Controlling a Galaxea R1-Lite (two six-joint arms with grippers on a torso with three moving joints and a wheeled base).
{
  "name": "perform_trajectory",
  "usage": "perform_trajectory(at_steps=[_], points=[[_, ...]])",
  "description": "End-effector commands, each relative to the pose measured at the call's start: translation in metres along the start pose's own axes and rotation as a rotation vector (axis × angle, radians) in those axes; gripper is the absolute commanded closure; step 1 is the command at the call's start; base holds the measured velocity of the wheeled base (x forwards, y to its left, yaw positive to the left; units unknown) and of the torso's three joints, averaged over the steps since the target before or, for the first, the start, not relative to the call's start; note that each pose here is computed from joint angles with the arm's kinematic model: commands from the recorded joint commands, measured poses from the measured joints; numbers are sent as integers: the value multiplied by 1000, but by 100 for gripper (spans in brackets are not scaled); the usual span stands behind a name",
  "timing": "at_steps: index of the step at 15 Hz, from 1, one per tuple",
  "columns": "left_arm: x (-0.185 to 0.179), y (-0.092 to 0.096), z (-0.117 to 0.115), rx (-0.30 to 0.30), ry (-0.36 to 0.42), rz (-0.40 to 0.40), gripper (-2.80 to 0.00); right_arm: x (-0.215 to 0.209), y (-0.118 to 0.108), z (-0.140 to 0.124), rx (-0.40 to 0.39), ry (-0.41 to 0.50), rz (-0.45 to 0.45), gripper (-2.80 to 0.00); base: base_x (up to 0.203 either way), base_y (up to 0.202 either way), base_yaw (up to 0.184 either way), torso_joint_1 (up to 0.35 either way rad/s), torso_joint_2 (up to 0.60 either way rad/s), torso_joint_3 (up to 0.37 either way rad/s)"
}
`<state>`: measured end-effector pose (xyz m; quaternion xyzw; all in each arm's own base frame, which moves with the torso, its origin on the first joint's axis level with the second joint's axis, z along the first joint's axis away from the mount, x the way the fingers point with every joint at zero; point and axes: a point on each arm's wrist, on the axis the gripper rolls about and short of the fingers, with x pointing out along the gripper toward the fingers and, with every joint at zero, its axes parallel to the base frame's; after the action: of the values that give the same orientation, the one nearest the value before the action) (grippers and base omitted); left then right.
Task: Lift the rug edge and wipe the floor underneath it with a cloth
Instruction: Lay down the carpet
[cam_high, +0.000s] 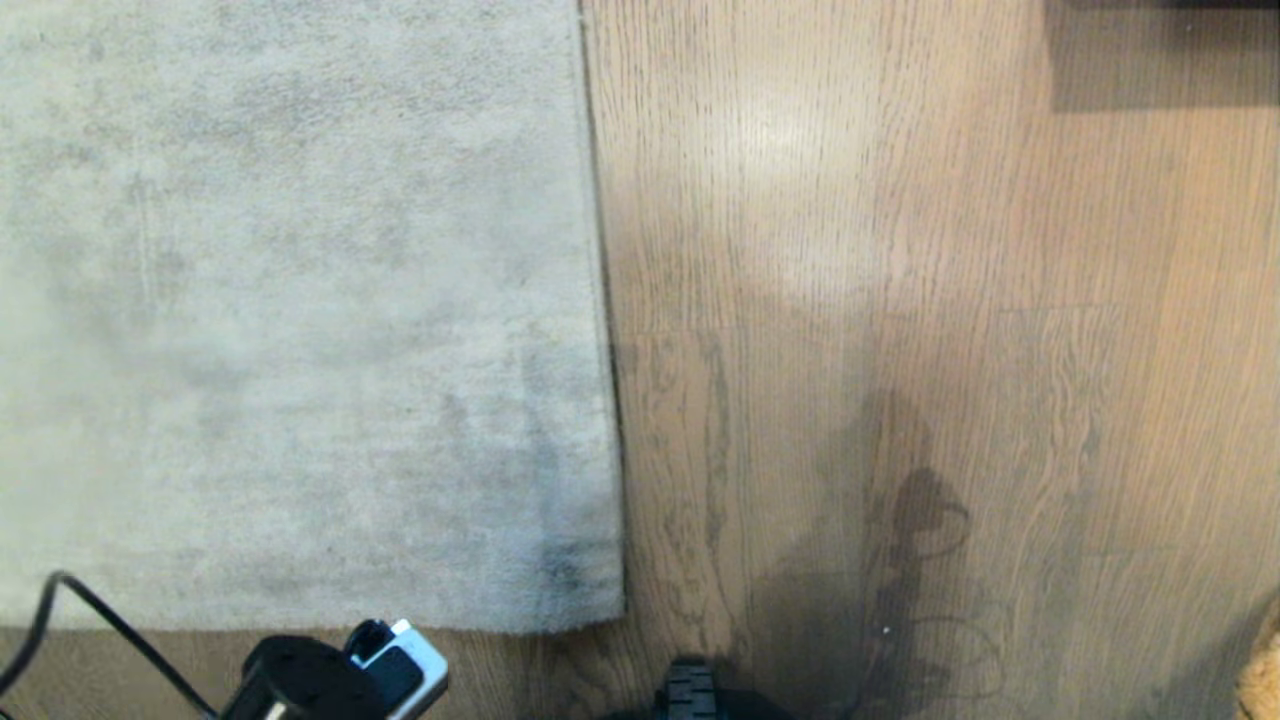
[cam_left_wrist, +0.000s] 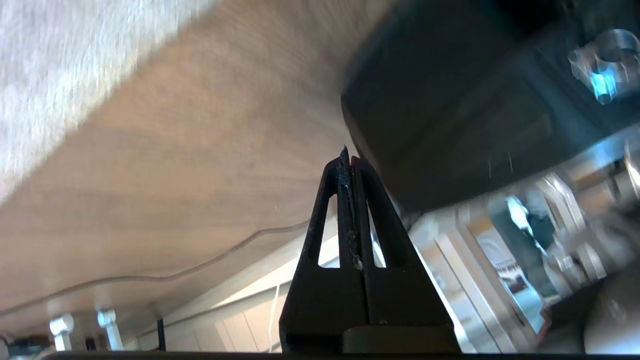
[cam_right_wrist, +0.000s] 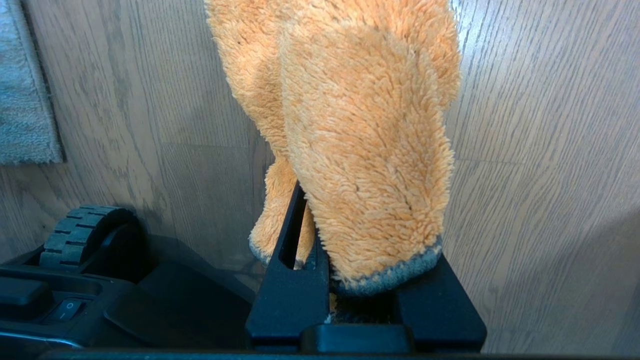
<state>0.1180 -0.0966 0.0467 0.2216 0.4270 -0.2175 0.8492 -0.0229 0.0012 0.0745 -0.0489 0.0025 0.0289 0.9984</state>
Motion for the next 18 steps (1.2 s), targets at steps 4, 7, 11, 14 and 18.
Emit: perform_trajectory(at_steps=[4,7,11,14,18], points=[[61,-14,16,26,92,9,0,0,0,0,0,1,1,0,0,0,0,0,0,0],[77,-16,14,33,117,48,0,0,0,0,0,0,1,0,0,0,0,0,0,0],[88,-16,19,45,119,179,0,0,0,0,0,1,1,0,0,0,0,0,0,0],[101,-18,36,29,71,218,0,0,0,0,0,0,2,0,0,0,0,0,0,0],[125,-10,71,87,-63,252,0,0,0,0,0,1,1,0,0,0,0,0,0,0]])
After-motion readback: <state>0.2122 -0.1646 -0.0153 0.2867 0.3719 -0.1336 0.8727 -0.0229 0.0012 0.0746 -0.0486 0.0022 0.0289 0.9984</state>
